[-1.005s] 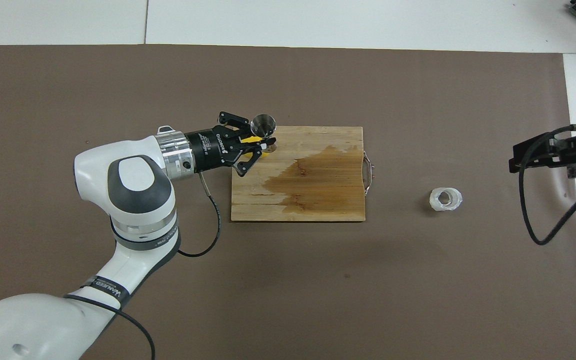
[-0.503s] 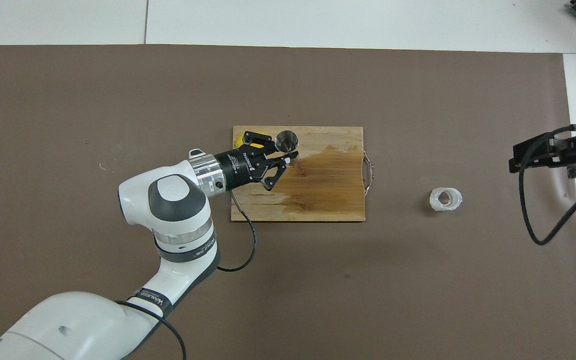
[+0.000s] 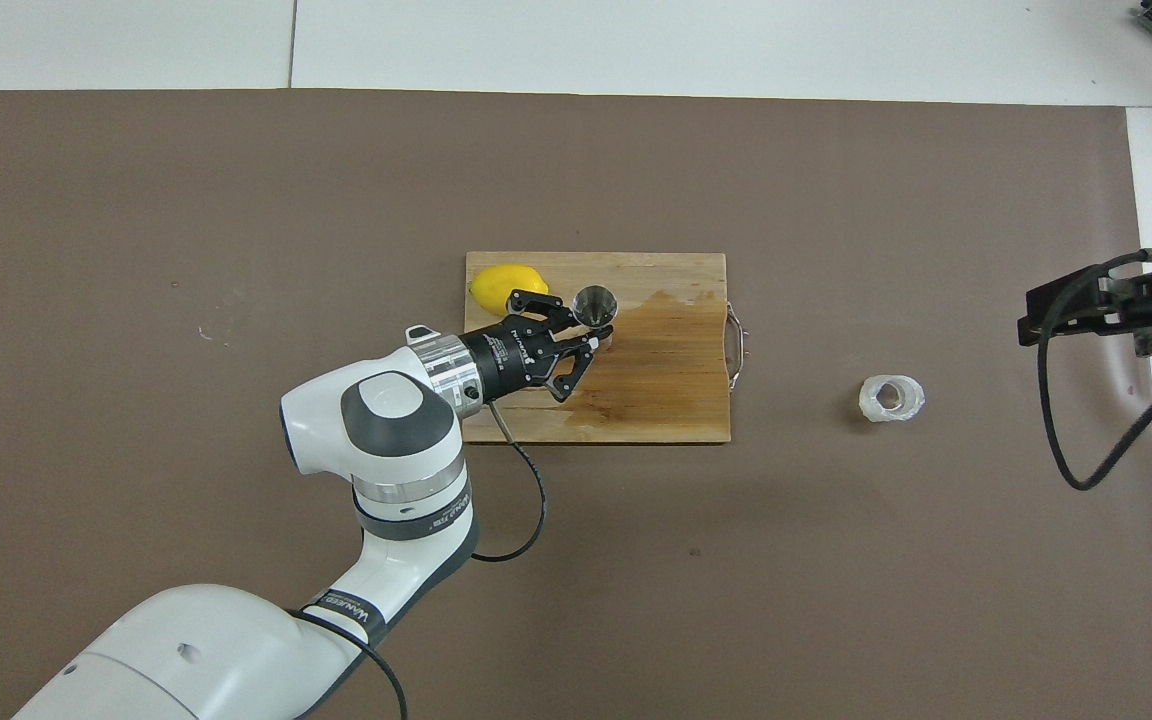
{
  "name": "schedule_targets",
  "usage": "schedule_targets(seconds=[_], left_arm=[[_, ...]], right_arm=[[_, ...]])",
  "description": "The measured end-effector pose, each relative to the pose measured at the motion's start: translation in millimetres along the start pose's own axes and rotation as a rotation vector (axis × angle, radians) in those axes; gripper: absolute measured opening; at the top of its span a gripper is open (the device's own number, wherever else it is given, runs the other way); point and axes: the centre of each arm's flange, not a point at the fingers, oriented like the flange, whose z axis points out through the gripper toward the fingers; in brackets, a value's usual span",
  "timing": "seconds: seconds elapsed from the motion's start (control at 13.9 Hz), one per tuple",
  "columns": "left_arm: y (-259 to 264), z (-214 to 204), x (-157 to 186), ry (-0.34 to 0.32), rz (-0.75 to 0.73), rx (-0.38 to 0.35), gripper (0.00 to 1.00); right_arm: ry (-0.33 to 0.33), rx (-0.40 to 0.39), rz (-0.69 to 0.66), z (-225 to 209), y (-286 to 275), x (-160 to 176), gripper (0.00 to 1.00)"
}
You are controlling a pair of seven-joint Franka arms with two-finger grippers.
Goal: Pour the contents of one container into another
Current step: 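Carry the silver cup with the left gripper over the cutting board, then lower the silver cup onto the board and open the left gripper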
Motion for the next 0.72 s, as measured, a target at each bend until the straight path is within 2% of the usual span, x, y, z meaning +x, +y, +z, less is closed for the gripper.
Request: schedule_targets(seconds=[0.65, 0.72], left_arm=[[-12.7, 7.8, 10.0, 0.041, 0.052, -0.012, 0.22], [-11.7, 7.2, 10.1, 0.043, 0.077, -0.015, 0.30]], right_arm=[[0.000, 0.000, 0.000, 0.0, 0.0, 0.0, 1.00], [0.000, 0.000, 0.000, 0.0, 0.0, 0.0, 1.00]])
